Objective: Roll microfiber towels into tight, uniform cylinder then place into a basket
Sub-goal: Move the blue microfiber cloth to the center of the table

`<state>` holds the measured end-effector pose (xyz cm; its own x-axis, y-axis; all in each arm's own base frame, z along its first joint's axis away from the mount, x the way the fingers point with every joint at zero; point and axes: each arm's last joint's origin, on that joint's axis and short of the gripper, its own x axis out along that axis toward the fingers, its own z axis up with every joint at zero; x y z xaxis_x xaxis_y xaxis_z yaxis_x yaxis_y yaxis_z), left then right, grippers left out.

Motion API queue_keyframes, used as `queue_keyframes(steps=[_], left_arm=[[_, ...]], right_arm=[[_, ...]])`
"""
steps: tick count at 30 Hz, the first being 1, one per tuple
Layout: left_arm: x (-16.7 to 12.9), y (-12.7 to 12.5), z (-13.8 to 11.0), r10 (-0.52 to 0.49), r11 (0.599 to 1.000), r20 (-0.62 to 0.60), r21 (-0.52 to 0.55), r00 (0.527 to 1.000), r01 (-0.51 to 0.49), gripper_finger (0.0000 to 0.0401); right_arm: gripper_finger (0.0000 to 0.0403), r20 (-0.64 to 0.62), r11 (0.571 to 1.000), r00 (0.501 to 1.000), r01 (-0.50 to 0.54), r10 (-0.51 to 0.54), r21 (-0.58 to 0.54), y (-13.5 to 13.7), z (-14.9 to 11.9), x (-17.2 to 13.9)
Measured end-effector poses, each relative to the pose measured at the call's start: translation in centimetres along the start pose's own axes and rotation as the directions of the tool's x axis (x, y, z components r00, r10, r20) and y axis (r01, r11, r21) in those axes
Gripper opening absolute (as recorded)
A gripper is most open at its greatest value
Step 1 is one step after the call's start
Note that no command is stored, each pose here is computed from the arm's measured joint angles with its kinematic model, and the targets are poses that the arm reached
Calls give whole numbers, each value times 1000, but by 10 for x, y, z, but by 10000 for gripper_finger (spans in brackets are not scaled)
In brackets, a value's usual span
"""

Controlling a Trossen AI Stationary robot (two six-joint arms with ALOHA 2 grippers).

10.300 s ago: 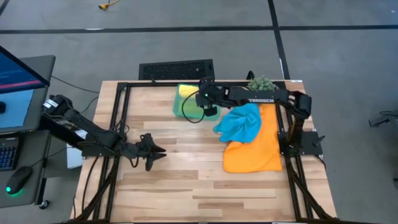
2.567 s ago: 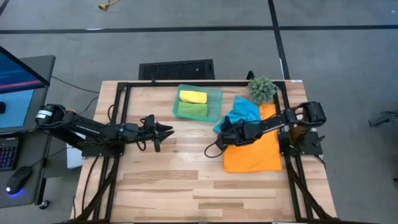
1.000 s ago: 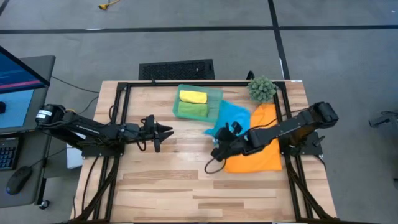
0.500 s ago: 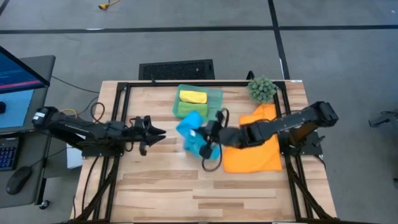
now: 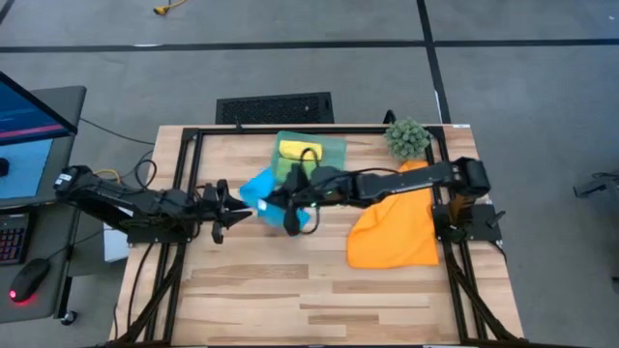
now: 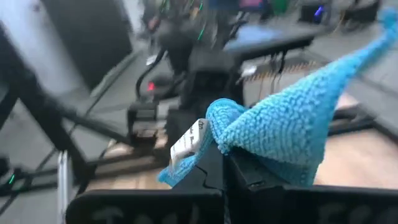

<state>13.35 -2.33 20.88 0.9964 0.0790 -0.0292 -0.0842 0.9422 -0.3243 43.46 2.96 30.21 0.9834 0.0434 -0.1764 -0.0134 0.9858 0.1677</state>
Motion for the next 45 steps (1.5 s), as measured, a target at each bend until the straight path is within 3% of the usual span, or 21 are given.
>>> queue_keyframes(steps=[6,11,22,28,35,40,45], left_arm=[[0,-1,-1,-48,999,-20,0,999,48,110],[-2,-2,2,-56,998,-2,-5,998,56,110],[-3,-2,3,-67,998,8,-9,998,67,110],[-4,-1,2,-68,998,-9,-10,998,68,110],[-4,1,2,36,999,-121,25,992,-33,110],[-5,-5,10,111,994,-263,44,958,-103,110],[-5,-13,20,128,992,-386,59,913,-114,110]], right_arm=[[23,-152,1000,988,10,-12,-9,4,-17,28],[40,-186,999,983,-1,-8,-49,8,-24,35],[167,-190,995,982,-22,4,-93,15,-23,33],[221,-270,994,963,-12,-17,-106,14,-8,10],[232,-298,991,955,-48,8,-128,33,24,-33],[225,-413,987,910,-83,20,-137,56,31,-72],[221,-544,989,834,18,-96,-147,73,23,-106]])
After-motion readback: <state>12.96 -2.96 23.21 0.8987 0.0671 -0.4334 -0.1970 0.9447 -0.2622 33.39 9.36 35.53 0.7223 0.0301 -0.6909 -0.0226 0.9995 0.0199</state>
